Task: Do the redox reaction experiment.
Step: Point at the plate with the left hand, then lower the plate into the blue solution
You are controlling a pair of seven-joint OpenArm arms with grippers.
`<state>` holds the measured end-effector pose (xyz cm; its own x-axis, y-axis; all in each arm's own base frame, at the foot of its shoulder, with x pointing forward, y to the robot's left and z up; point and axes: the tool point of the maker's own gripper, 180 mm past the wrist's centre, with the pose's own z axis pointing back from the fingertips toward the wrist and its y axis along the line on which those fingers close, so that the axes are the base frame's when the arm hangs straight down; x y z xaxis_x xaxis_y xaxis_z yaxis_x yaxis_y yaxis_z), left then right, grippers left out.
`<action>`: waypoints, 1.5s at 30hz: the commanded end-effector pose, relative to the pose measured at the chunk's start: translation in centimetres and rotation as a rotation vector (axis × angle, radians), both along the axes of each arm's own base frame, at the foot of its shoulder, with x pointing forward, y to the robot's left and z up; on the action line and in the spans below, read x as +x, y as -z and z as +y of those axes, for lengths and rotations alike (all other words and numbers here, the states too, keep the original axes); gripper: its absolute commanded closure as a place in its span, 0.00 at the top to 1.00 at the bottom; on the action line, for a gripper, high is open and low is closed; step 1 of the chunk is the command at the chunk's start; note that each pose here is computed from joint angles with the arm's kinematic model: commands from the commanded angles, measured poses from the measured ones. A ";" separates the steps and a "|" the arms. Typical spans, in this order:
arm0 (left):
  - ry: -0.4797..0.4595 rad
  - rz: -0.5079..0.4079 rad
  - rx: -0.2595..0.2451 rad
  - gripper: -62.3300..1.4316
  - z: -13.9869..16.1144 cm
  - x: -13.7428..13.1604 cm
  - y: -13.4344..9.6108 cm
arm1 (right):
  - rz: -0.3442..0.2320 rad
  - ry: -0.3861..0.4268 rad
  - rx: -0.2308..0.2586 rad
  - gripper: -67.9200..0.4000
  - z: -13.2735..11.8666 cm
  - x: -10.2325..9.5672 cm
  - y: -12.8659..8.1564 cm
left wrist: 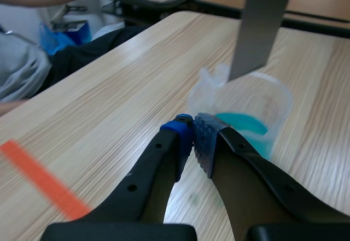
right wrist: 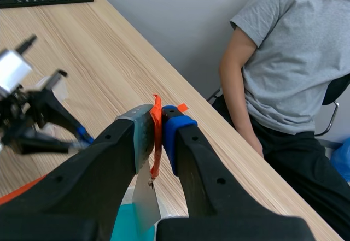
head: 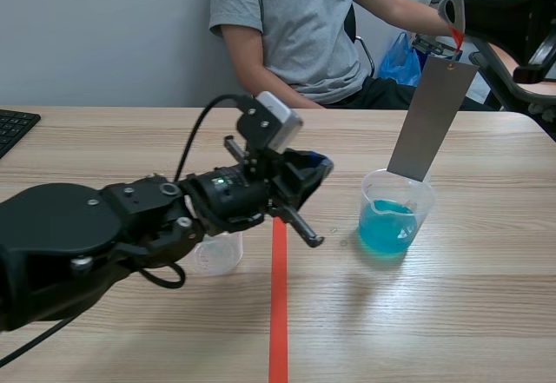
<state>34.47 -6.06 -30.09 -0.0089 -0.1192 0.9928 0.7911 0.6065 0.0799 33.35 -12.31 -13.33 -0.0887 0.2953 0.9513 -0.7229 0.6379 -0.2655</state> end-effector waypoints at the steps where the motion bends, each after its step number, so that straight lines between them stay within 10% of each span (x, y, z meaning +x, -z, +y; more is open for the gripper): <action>1: -0.035 -0.032 -0.021 0.10 2.2 0.3 -1.4 | -0.042 -0.005 0.010 0.02 0.0 0.2 -1.5; 14: -0.268 0.014 0.074 0.10 18.3 -5.1 -2.5 | -0.042 -0.005 0.012 0.02 0.0 0.2 -1.5; 26: -0.531 0.205 0.209 0.10 28.6 -12.9 1.5 | -0.040 -0.003 0.009 0.02 0.0 0.2 -1.4; 45: -0.767 0.443 0.213 0.10 32.0 -22.0 5.8 | -0.042 0.001 0.017 0.02 0.5 0.4 -0.6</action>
